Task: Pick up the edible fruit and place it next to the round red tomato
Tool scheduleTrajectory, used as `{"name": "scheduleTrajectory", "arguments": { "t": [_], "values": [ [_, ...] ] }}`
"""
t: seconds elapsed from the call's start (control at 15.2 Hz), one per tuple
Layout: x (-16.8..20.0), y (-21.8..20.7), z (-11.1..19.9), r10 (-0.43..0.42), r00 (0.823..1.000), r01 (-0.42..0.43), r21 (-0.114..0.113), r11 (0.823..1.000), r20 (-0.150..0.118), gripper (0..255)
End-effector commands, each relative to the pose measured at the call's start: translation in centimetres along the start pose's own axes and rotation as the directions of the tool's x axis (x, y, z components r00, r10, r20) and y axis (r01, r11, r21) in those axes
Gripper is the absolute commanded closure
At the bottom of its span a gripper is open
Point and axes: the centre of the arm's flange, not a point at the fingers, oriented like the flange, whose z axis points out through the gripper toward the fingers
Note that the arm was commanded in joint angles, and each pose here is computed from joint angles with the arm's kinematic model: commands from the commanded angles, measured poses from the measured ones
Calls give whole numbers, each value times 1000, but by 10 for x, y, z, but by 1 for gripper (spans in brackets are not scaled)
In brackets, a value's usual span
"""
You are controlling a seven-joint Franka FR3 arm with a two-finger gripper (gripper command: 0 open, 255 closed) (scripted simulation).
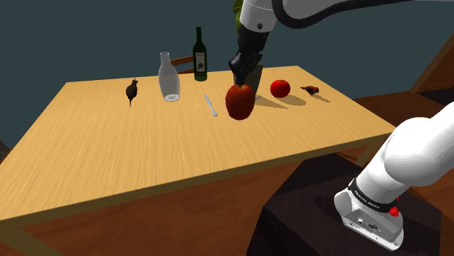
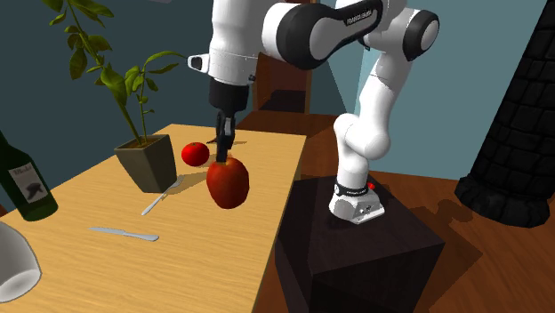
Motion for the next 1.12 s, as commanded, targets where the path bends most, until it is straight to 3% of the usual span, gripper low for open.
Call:
{"name": "scheduleTrajectory", "arguments": {
  "t": [0.0,0.46,1.06],
  "values": [
    [2,0,-10,0,1000,0,0,1000,0,255],
    [9,1,-43,0,1000,0,0,1000,0,255],
    [43,115,-33,0,1000,0,0,1000,0,255]
  ]
}}
